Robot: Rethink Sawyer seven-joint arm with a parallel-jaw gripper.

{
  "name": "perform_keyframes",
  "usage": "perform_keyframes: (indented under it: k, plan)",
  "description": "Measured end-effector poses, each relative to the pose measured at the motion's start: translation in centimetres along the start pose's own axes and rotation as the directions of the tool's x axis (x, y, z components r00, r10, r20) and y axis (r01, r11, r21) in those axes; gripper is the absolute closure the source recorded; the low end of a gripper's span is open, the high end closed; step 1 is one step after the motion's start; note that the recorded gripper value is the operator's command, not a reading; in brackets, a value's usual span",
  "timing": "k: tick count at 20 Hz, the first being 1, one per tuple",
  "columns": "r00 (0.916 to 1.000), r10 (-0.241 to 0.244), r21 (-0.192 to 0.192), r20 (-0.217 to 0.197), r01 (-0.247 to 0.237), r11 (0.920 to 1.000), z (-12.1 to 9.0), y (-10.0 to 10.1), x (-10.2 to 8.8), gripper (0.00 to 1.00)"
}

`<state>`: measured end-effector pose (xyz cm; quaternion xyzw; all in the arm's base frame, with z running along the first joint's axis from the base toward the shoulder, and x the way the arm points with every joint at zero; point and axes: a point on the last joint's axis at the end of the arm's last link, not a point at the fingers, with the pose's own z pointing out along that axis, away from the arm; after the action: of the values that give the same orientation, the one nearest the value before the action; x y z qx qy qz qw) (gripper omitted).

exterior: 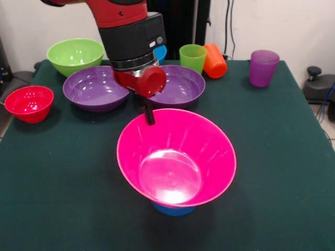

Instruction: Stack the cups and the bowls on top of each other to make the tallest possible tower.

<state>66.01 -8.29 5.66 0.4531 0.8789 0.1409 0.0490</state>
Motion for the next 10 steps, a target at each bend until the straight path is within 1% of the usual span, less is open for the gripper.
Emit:
perform_keyframes:
  k: [5,10]
  plan:
    - [0.9999,-0.010,0.001,0.004,0.010,0.9999,-0.52,0.30,0.37,1.00]
    - [0.9997,-0.022,0.007,0.011,0.022,0.9997,-0.67,-0.30,0.09,1.00]
